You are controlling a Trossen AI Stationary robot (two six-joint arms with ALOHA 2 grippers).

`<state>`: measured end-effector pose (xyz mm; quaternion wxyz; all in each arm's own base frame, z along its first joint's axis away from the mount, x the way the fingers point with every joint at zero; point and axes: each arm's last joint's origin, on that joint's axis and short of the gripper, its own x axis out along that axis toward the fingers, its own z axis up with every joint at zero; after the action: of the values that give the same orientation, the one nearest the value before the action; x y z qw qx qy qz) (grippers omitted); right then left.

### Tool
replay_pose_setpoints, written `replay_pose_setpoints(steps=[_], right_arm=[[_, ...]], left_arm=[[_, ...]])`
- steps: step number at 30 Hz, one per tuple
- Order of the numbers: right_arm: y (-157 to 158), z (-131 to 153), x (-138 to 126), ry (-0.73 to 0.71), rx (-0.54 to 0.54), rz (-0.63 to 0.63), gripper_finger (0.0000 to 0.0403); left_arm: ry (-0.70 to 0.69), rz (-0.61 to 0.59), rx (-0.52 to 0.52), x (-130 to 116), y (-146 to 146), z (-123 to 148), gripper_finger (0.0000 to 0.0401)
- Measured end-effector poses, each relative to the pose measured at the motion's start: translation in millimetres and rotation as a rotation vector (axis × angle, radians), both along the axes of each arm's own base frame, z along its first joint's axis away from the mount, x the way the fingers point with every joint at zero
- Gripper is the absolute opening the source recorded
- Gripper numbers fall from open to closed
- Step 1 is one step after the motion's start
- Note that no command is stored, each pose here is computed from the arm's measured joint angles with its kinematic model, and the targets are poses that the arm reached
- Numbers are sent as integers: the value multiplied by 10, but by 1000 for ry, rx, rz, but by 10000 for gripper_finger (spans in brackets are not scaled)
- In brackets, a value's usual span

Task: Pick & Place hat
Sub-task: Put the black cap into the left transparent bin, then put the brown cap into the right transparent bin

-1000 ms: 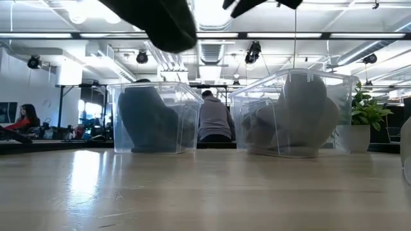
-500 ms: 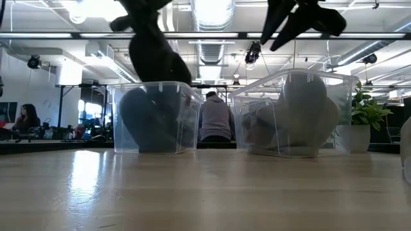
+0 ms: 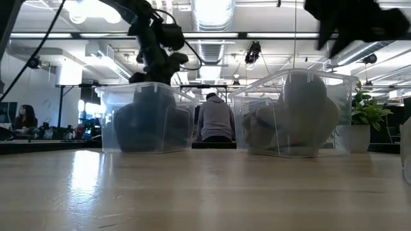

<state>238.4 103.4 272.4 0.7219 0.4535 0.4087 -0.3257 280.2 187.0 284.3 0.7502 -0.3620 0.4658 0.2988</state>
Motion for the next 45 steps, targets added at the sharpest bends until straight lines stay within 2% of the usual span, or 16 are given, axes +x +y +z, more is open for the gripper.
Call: replay_pose_setpoints(steps=[5, 11, 14, 17, 21, 22, 26, 31, 35, 38, 41, 45], right_arm=[[301, -282, -176, 167, 138, 69, 107], [629, -361, -412, 205, 179, 77, 107], [744, -386, -496, 210, 216, 101, 107], [841, -494, -533, 206, 275, 141, 107], [951, -749, -516, 192, 350, 187, 107], [980, -820, -502, 191, 367, 197, 107], [1075, -1085, -423, 161, 389, 240, 107], [1136, -1288, -282, 105, 373, 278, 107], [1058, -1410, -115, 36, 311, 208, 107], [949, -1466, 36, -8, 302, 120, 107], [857, -1505, 191, -68, 314, 60, 107], [723, -1574, 419, -196, 311, -42, 107]], left_arm=[[22, -11, -14, 14, 7, -116, 17], [88, -23, -120, -80, -87, -276, 27], [101, -38, -140, -85, -144, -277, 28], [86, -57, -82, -72, -235, -140, 28], [6, -40, 121, -89, -339, 285, 38], [-11, -35, 145, -118, -357, 380, 44], [-34, -14, 197, -255, -422, 646, 81], [-61, 8, 214, -462, -565, 886, 137], [-228, -54, 238, -603, -997, 1180, 160], [-333, -73, 166, -725, -1464, 1274, 162], [-357, -28, 53, -810, -1920, 1139, 163], [-394, 23, -106, -869, -2599, 679, 163]])
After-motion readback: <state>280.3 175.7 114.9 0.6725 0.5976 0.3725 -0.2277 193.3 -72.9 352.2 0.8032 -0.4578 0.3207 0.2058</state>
